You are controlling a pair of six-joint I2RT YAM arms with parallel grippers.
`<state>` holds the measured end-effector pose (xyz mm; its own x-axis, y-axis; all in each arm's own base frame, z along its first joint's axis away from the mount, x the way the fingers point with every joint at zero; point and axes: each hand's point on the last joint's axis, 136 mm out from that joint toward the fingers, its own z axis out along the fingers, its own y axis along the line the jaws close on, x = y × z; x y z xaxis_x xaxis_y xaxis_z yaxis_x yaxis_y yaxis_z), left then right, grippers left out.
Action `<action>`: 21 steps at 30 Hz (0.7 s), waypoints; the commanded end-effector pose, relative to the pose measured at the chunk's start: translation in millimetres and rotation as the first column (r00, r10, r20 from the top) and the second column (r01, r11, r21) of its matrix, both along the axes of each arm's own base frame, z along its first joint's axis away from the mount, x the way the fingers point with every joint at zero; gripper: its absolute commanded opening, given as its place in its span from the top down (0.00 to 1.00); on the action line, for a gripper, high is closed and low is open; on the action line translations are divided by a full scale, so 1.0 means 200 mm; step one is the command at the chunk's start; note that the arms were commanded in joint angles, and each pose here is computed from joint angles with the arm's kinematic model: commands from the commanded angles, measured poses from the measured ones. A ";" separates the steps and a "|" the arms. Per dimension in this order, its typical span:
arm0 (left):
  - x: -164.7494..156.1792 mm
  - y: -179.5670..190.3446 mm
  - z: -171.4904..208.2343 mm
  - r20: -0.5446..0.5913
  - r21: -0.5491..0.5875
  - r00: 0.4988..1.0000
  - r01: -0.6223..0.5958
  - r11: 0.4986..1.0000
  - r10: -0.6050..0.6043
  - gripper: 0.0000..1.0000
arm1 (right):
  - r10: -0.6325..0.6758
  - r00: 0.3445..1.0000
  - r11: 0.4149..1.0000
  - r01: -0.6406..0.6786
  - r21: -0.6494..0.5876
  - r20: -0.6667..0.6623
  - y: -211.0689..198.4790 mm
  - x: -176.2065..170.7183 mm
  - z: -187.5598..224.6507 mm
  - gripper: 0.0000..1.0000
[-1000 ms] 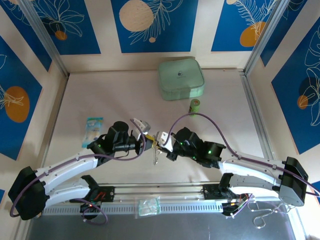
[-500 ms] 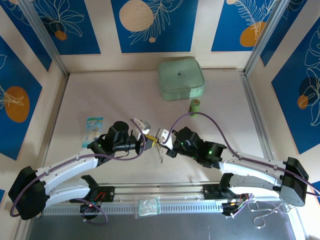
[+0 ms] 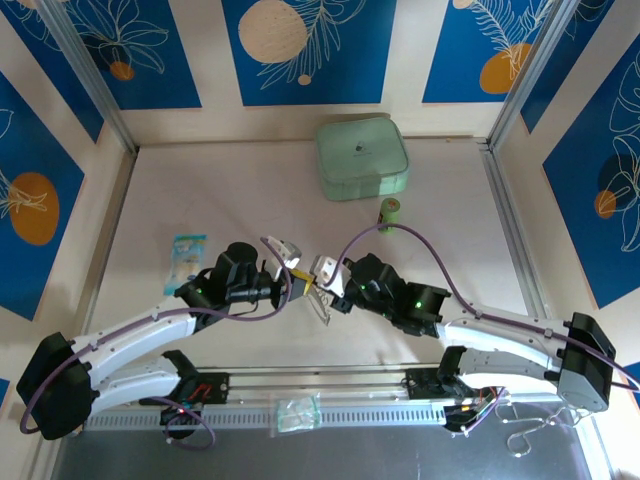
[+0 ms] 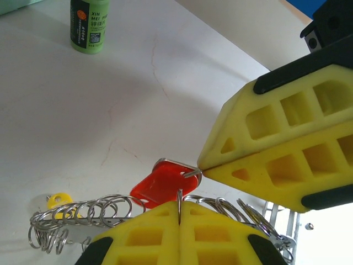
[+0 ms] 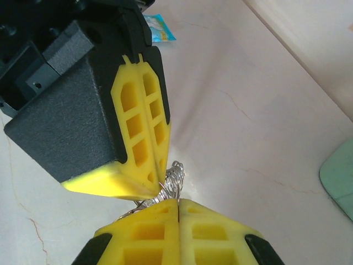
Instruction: Put the keys on the keyring
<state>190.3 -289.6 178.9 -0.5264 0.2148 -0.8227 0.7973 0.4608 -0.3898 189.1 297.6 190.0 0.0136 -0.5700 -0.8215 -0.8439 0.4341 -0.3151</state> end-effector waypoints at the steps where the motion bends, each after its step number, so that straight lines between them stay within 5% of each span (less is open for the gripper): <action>1: 0.01 -0.05 0.14 0.039 -0.077 0.999 0.020 0.997 -0.017 1.00 | 0.013 1.000 1.000 -0.013 0.016 0.014 0.03 0.00 0.03 1.00; 21: 0.02 -0.05 0.15 0.039 -0.081 0.999 0.011 0.997 -0.008 1.00 | 0.016 1.000 1.000 -0.016 0.009 0.001 0.03 -0.01 0.01 1.00</action>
<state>190.8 -290.0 180.0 -0.5344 0.2055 -0.8199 0.7913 0.4626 -0.3998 189.9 298.7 183.2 0.0057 -0.5863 -0.8101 -0.8447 0.4307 -0.3177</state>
